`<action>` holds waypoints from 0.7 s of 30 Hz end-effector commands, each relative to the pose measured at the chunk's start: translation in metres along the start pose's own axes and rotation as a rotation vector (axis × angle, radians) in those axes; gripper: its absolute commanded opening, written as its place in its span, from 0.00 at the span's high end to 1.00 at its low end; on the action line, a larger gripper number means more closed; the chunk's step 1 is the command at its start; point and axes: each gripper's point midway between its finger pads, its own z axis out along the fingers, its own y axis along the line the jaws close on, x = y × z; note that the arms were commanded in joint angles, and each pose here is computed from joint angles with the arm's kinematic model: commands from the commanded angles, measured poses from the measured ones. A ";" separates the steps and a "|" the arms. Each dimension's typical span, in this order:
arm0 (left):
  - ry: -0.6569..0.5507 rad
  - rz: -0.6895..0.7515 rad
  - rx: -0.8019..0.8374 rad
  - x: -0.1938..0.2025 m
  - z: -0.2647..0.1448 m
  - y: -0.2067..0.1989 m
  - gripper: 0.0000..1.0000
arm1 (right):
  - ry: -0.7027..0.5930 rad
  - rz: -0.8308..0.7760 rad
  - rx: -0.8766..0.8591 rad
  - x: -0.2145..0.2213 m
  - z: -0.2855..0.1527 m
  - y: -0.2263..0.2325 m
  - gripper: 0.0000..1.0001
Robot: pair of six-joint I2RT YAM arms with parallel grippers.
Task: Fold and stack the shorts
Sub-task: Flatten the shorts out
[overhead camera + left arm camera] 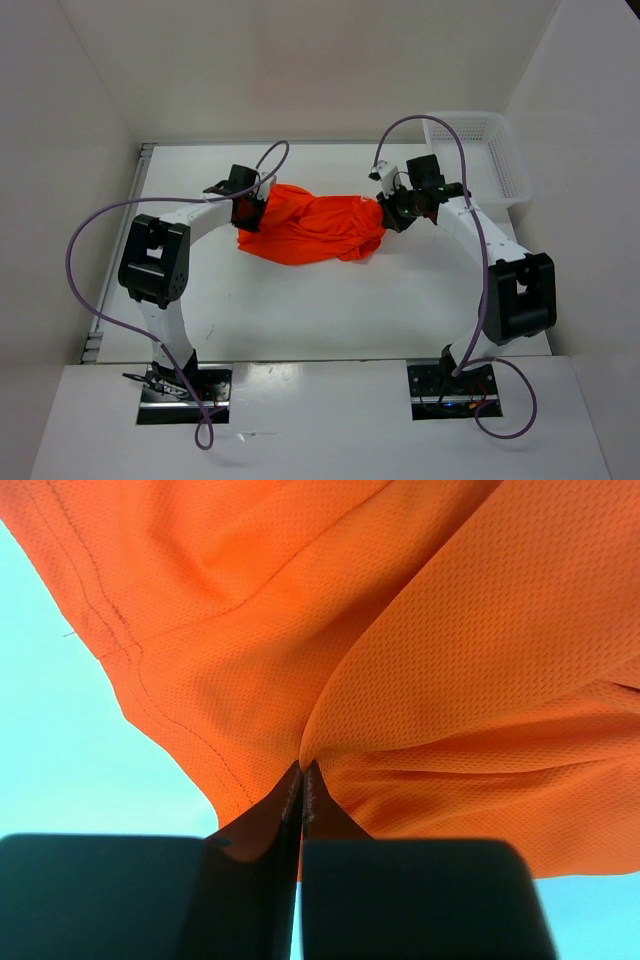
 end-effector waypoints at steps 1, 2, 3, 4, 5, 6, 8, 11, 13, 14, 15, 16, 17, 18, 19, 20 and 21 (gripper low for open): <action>-0.018 0.004 0.034 -0.010 -0.004 -0.005 1.00 | -0.030 -0.022 0.019 -0.005 -0.011 -0.001 1.00; -0.018 0.004 0.034 -0.010 -0.004 -0.005 1.00 | -0.029 -0.022 0.019 -0.005 -0.011 -0.001 1.00; -0.017 0.004 0.045 -0.012 -0.006 -0.007 1.00 | -0.029 -0.022 0.019 -0.005 -0.011 -0.001 1.00; -0.017 0.004 0.045 -0.012 -0.006 -0.007 1.00 | -0.029 -0.022 0.019 -0.005 -0.011 -0.001 1.00; -0.031 0.005 0.035 -0.018 -0.008 -0.005 1.00 | -0.037 -0.025 0.023 -0.006 -0.013 0.000 1.00; -0.056 0.006 0.020 -0.027 -0.009 -0.003 1.00 | -0.033 -0.034 0.031 -0.006 -0.014 -0.002 1.00; -0.125 -0.003 -0.048 -0.060 -0.013 0.015 1.00 | -0.033 -0.034 0.032 -0.006 -0.014 -0.002 1.00; -0.293 -0.028 -0.140 -0.135 -0.032 0.045 1.00 | -0.025 -0.031 0.028 -0.002 -0.012 -0.001 1.00; -0.360 -0.034 -0.178 -0.166 -0.036 0.054 0.99 | -0.025 -0.031 0.028 -0.002 -0.012 -0.001 1.00; -0.389 -0.035 -0.180 -0.180 -0.040 0.055 0.91 | -0.033 -0.034 0.032 -0.004 -0.015 -0.001 1.00; -0.431 -0.035 -0.184 -0.199 -0.046 0.057 0.74 | -0.033 -0.043 0.032 -0.004 -0.015 -0.001 1.00; -0.433 -0.033 -0.175 -0.202 -0.046 0.056 0.48 | -0.033 -0.043 0.032 -0.004 -0.015 -0.001 1.00; -0.431 -0.033 -0.174 -0.203 -0.048 0.056 0.30 | -0.025 -0.040 0.028 -0.001 -0.013 0.000 1.00; -0.433 -0.024 -0.156 -0.204 -0.048 0.048 0.24 | -0.033 -0.043 0.032 -0.003 -0.016 0.000 1.00; -0.393 -0.024 -0.153 -0.190 -0.041 0.047 0.19 | -0.024 -0.039 0.027 0.002 -0.014 0.001 1.00; -0.382 -0.021 -0.138 -0.184 -0.045 0.044 0.14 | -0.032 -0.042 0.031 0.000 -0.017 0.001 1.00; -0.370 -0.021 -0.137 -0.177 -0.045 0.043 0.14 | -0.024 -0.039 0.027 0.003 -0.016 0.002 1.00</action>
